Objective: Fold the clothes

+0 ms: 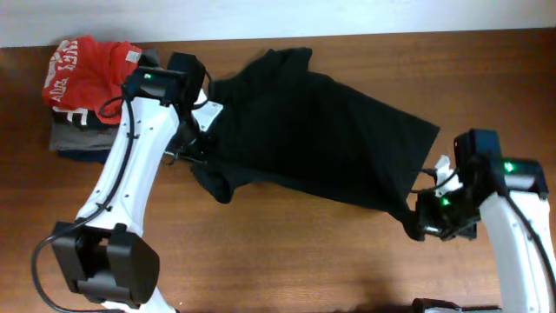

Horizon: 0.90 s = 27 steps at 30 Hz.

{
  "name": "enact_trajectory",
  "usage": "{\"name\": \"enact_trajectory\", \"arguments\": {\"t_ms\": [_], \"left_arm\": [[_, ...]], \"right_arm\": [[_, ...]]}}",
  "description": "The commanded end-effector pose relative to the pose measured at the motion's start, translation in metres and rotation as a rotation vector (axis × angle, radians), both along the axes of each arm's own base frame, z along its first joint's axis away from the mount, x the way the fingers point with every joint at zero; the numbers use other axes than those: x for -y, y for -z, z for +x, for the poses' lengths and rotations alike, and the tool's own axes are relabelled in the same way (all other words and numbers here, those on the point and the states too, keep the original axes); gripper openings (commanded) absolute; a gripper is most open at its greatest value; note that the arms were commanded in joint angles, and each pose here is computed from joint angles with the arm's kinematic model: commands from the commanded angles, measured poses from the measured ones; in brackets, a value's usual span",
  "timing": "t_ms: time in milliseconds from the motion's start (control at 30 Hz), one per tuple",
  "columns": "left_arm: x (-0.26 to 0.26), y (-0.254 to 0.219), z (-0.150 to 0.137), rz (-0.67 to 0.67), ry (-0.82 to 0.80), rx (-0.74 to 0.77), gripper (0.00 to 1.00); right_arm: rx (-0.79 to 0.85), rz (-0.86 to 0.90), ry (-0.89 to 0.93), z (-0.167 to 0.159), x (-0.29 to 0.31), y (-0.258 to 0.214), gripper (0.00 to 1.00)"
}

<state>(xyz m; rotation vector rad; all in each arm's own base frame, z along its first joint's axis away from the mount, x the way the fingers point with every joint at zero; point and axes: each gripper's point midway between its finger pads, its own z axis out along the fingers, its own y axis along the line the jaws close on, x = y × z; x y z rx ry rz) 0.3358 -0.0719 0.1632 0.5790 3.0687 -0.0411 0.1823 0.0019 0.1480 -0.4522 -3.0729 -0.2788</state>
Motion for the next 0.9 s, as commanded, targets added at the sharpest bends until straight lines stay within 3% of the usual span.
{"name": "enact_trajectory", "arguments": {"t_ms": [0,200,333,500,567,867], "left_arm": [[-0.012,-0.005,0.010,0.005,-0.042,0.050,0.01],[-0.016,-0.001,0.029,-0.008,-0.064,0.105,0.01],[-0.012,0.000,0.052,-0.027,-0.112,0.182,0.00],[-0.015,-0.032,0.116,-0.088,-0.184,0.453,0.01],[-0.015,-0.070,0.134,-0.110,-0.216,0.564,0.01],[-0.055,-0.217,0.129,-0.129,-0.292,0.840,0.01]], "right_arm": [[0.041,0.011,0.139,-0.007,-0.003,-0.012,0.04],[0.046,0.020,0.195,-0.007,-0.004,-0.013,0.04],[0.124,0.009,0.195,0.015,0.000,-0.014,0.04],[0.381,-0.022,0.127,0.085,0.012,-0.026,0.04],[0.510,-0.051,0.066,0.120,0.018,-0.048,0.04],[0.892,-0.240,-0.109,0.245,0.049,-0.172,0.04]]}}
